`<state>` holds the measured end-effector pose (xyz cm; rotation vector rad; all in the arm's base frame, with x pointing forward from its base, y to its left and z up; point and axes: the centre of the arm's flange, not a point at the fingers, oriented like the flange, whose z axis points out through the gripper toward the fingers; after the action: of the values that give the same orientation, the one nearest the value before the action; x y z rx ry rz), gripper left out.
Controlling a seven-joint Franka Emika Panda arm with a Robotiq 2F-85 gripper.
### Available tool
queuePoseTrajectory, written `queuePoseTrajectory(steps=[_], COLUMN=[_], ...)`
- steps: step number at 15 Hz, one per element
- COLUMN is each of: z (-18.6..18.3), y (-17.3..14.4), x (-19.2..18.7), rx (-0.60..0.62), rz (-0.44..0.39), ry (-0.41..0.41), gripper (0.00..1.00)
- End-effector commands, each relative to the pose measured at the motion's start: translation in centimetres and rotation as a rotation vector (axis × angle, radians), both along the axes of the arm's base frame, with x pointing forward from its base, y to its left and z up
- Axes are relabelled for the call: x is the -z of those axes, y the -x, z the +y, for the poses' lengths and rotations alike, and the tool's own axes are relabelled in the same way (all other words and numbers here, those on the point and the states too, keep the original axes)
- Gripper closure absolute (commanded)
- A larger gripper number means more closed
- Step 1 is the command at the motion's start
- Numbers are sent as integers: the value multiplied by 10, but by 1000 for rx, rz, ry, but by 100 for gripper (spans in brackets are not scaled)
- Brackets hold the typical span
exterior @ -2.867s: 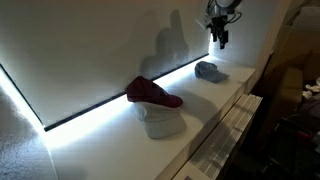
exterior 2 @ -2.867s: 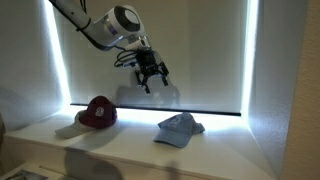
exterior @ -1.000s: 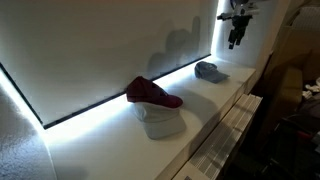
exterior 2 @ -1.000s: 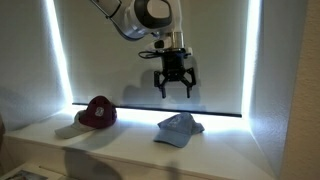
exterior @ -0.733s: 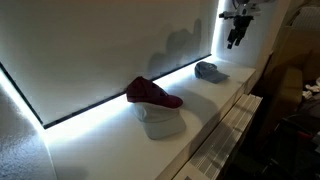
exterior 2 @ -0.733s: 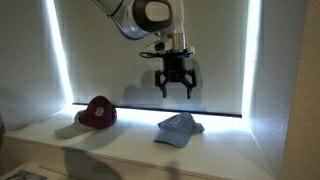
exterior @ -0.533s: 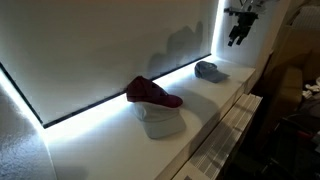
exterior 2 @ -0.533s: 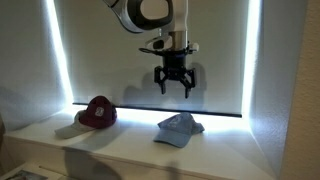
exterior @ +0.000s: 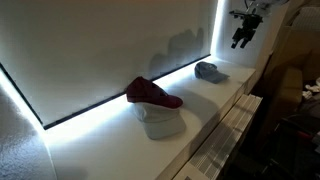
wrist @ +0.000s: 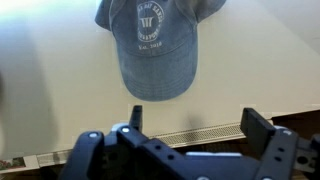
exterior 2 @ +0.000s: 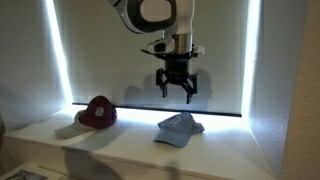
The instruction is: Put the white cap on the red cap
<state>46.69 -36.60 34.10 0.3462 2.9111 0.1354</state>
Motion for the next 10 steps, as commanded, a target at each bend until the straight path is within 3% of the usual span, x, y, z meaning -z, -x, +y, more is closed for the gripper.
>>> queuePoseTrajectory(steps=[1, 3, 5, 7, 8, 10], z=[0, -2, -11, -7, -44, -69], y=[0, -23, -73, -100, -79, -56], x=[0, -1, 19, 48, 68, 96], rx=[0, -5, 14, 18, 22, 24], rz=[0, 33, 154, 263, 318, 432], ry=[0, 8, -29, -64, -79, -94], gripper=[0, 0, 0, 0, 0, 0])
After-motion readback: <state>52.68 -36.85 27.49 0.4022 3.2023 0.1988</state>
